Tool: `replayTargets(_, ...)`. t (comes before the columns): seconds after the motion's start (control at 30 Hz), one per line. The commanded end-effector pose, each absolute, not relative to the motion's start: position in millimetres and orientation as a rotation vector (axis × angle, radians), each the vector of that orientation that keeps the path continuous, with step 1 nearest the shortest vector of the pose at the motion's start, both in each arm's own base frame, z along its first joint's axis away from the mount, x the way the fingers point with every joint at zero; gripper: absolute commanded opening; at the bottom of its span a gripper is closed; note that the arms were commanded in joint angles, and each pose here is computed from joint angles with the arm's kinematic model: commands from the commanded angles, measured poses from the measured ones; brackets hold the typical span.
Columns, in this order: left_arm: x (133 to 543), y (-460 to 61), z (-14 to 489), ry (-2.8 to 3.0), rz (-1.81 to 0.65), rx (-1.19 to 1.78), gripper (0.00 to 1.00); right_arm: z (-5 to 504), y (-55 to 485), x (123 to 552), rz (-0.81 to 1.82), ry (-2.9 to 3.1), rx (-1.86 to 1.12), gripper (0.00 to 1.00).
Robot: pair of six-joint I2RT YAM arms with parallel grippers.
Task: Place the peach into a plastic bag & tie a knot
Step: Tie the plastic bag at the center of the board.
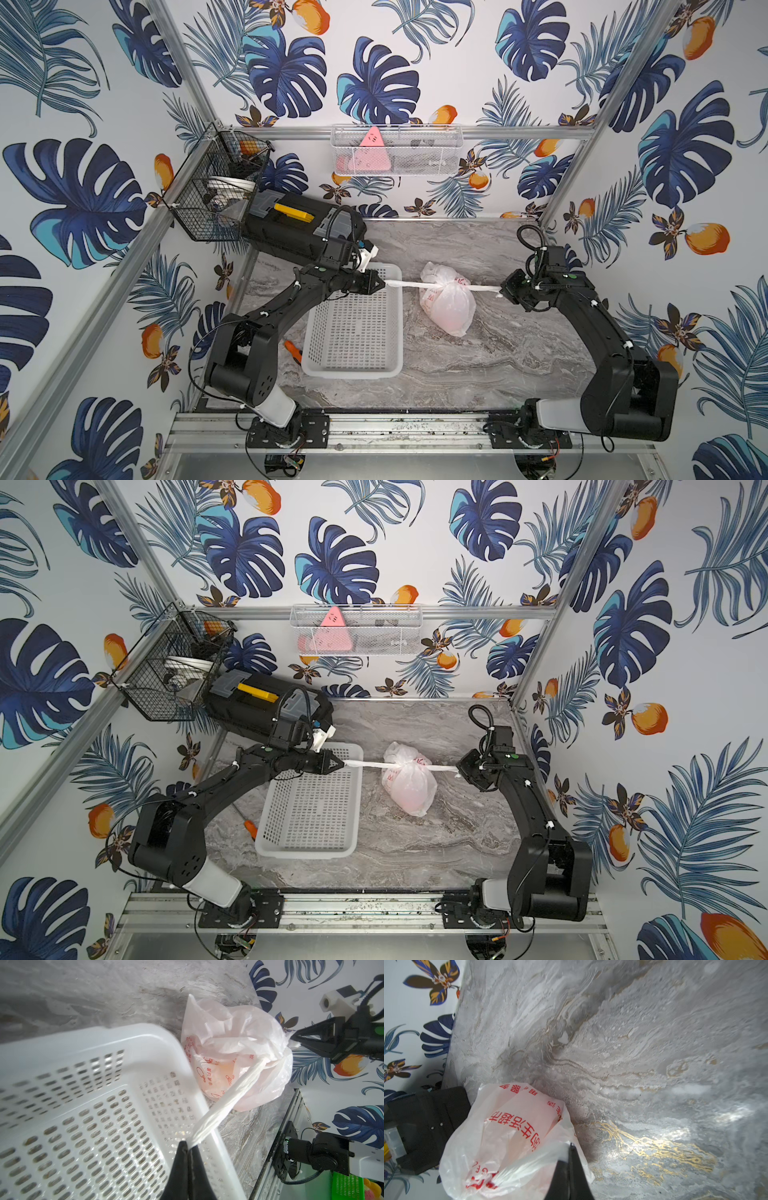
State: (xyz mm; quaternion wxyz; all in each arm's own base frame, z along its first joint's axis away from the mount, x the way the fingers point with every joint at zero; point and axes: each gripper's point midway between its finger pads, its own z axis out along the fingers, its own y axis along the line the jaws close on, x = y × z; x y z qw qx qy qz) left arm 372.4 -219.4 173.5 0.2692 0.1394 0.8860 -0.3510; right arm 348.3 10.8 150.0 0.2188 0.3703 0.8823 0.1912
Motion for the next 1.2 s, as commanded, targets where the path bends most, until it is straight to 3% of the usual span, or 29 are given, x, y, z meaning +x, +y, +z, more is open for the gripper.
replayTargets(0.0,376,-233,194,2.354,-0.921,0.397,0.0,167,-18,354,0.359,2.344,1.082,0.0)
replayTargets(0.13,377,-253,205,2.311,-0.975,0.427,0.0,191,-34,360,0.332,2.259,1.093,0.0)
replayTargets(0.3,359,-277,178,2.374,-1.004,0.517,0.02,165,-35,355,0.308,2.3,1.128,0.01)
replayTargets(0.4,352,-282,170,2.391,-1.034,0.524,0.17,155,-32,353,0.317,2.323,1.12,0.16)
replayTargets(0.53,346,-278,192,2.352,-1.017,0.546,0.43,167,-32,351,0.292,2.356,1.073,0.49)
replayTargets(0.6,344,-268,207,2.331,-0.965,0.547,0.48,187,-32,353,0.293,2.328,1.039,0.58)
replayTargets(0.77,348,-222,222,2.333,-0.738,0.475,0.54,222,-27,356,0.234,2.291,0.927,0.71)
replayTargets(0.9,368,-161,238,2.214,-0.557,0.246,0.59,224,-19,378,0.123,2.237,0.801,0.8)
replayTargets(1.03,388,-108,250,1.963,-0.2,0.194,0.79,215,-4,410,-0.024,2.115,0.507,0.91)
replayTargets(1.17,405,-48,242,1.881,0.192,0.031,0.86,198,-21,423,-0.149,2.012,0.471,0.96)
